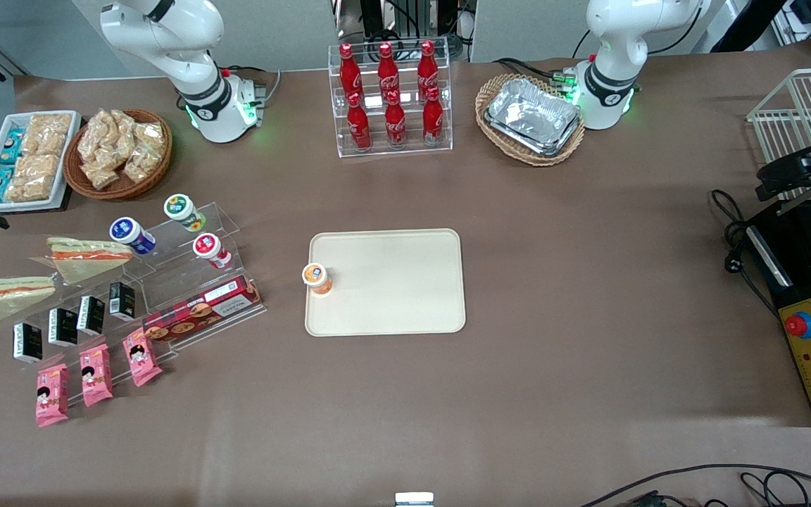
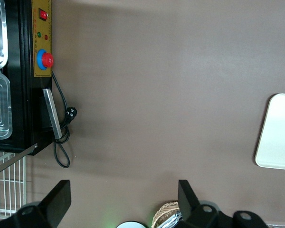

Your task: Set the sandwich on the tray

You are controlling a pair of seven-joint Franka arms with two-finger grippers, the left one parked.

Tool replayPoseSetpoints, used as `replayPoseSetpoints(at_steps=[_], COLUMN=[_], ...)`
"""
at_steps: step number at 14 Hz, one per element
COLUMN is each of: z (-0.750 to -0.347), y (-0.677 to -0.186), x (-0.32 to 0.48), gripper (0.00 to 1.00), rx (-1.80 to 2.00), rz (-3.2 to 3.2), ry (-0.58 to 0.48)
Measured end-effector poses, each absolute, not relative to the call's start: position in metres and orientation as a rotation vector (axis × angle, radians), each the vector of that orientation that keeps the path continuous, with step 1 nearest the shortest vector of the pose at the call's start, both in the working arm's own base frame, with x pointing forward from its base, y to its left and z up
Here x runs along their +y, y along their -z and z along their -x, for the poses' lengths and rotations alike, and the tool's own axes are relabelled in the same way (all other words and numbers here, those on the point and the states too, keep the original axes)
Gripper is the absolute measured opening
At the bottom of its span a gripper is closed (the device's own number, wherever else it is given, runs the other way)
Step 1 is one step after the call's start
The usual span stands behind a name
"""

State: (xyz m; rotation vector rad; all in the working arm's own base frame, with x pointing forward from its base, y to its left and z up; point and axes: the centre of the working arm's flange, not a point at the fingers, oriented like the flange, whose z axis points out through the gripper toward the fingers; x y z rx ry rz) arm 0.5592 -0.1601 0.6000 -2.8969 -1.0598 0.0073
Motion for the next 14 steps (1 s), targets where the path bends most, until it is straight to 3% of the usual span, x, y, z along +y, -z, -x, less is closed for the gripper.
replayPoseSetpoints(at_steps=[7, 14], z=[-0.567, -0.578], y=[-0.600, -0.582], x=[-0.190, -0.212], gripper=[1.00, 1.00], rx=[-1.669, -2.157], rz=[2.702, 2.396], ry=[0.073, 0.055])
